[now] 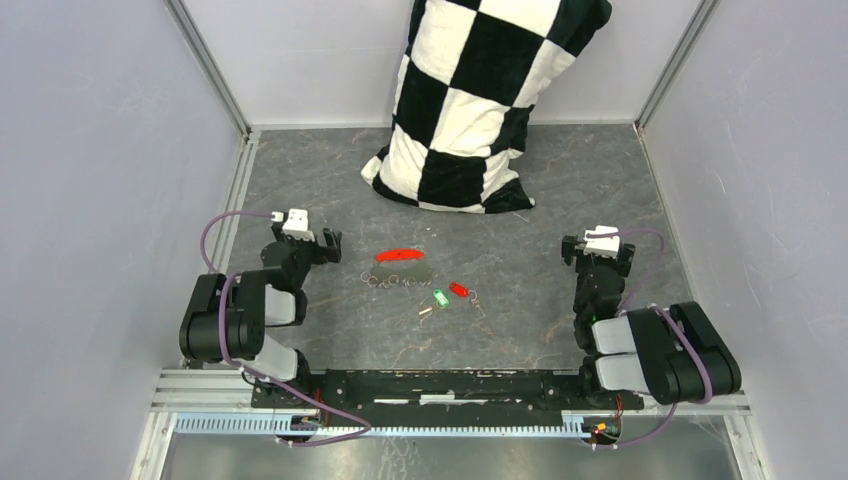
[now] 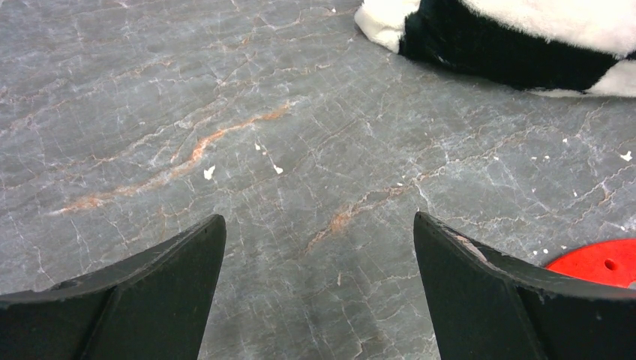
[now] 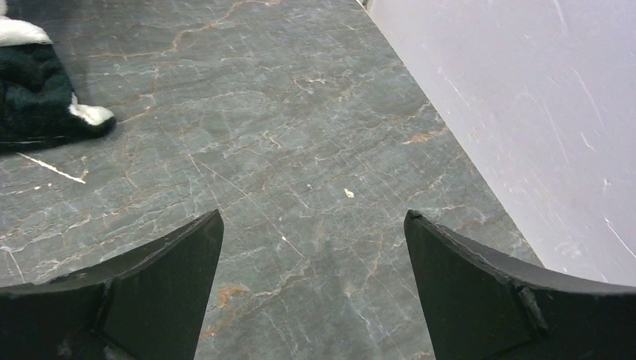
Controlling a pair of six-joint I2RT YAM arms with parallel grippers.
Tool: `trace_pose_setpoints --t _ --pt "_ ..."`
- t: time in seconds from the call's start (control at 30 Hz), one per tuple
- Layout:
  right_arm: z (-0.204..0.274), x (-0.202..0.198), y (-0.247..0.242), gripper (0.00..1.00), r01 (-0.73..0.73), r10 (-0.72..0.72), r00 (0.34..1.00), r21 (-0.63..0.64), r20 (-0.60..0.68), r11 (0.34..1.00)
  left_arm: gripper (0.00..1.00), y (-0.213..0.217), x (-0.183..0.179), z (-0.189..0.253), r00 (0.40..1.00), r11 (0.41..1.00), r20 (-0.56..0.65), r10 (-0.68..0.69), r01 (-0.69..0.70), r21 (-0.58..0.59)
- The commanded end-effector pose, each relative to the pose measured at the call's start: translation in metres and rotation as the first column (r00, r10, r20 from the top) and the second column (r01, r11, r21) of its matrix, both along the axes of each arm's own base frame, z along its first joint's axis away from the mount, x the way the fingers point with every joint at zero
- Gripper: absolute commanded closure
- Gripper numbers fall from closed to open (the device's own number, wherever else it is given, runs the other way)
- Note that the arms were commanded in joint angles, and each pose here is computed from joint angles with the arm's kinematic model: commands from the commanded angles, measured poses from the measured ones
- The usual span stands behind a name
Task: Put the keys on the keyring
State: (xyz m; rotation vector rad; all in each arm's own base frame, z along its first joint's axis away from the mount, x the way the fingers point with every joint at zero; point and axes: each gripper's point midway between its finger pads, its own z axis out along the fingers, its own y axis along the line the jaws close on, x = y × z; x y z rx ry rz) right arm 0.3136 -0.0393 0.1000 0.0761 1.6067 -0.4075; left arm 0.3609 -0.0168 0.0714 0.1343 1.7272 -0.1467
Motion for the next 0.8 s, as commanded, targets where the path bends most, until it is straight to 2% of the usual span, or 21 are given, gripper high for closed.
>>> trace_pose_setpoints --t 0.0,0.1,0.17,0.2,0.27,0.37,0.5,0.57,0.63,0.77 --pt "-0.009 -0.007 -0.01 0.02 0.062 -0.064 0.993 -0.021 -0.095 0.998 0.0 0.005 0.02 0.04 0.999 0.999 0.048 0.008 -0.006 -0.04" --pt "0.015 0.012 -0.003 0.02 0.064 -0.06 0.995 0.051 -0.085 0.997 0.0 -0.003 0.029 0.05 0.994 0.997 -0.075 -0.074 0.074 -0.002" --pt "0.036 0.027 0.02 0.02 -0.048 0.053 0.998 0.154 -0.027 0.987 0.0 -0.011 0.031 0.051 0.975 0.99 -0.173 -0.141 0.144 0.006" --pt "0.046 0.035 0.035 0.02 -0.102 0.105 0.994 0.24 0.001 0.965 0.0 -0.014 0.029 0.049 0.958 0.984 -0.229 -0.172 0.177 0.004" --pt "0.059 0.046 0.066 0.02 -0.241 0.252 0.968 0.327 0.007 0.914 0.0 -0.017 0.028 0.049 0.927 0.975 -0.31 -0.209 0.221 0.003" --pt "0.066 0.048 0.127 0.02 -0.486 0.524 0.851 0.416 0.026 0.768 0.0 -0.021 0.018 0.044 0.864 0.955 -0.426 -0.269 0.298 0.002" --pt "0.044 0.035 0.192 0.02 -0.527 0.646 0.757 0.491 -0.101 0.694 0.0 -0.023 0.012 0.048 0.833 0.944 -0.469 -0.293 0.331 -0.003" --pt "0.036 0.014 0.239 0.07 -0.58 0.72 0.686 0.514 -0.11 0.632 0.0 -0.026 0.007 0.049 0.822 0.94 -0.479 -0.307 0.34 -0.018" --pt "0.023 0.0 0.269 0.1 -0.574 0.742 0.651 0.535 -0.16 0.62 0.0 -0.031 0.001 0.05 0.805 0.931 -0.488 -0.336 0.364 -0.041" --pt "-0.001 -0.023 0.319 0.17 -0.561 0.802 0.565 0.624 -0.191 0.544 0.0 -0.035 -0.006 0.05 0.79 0.922 -0.496 -0.361 0.383 -0.063"
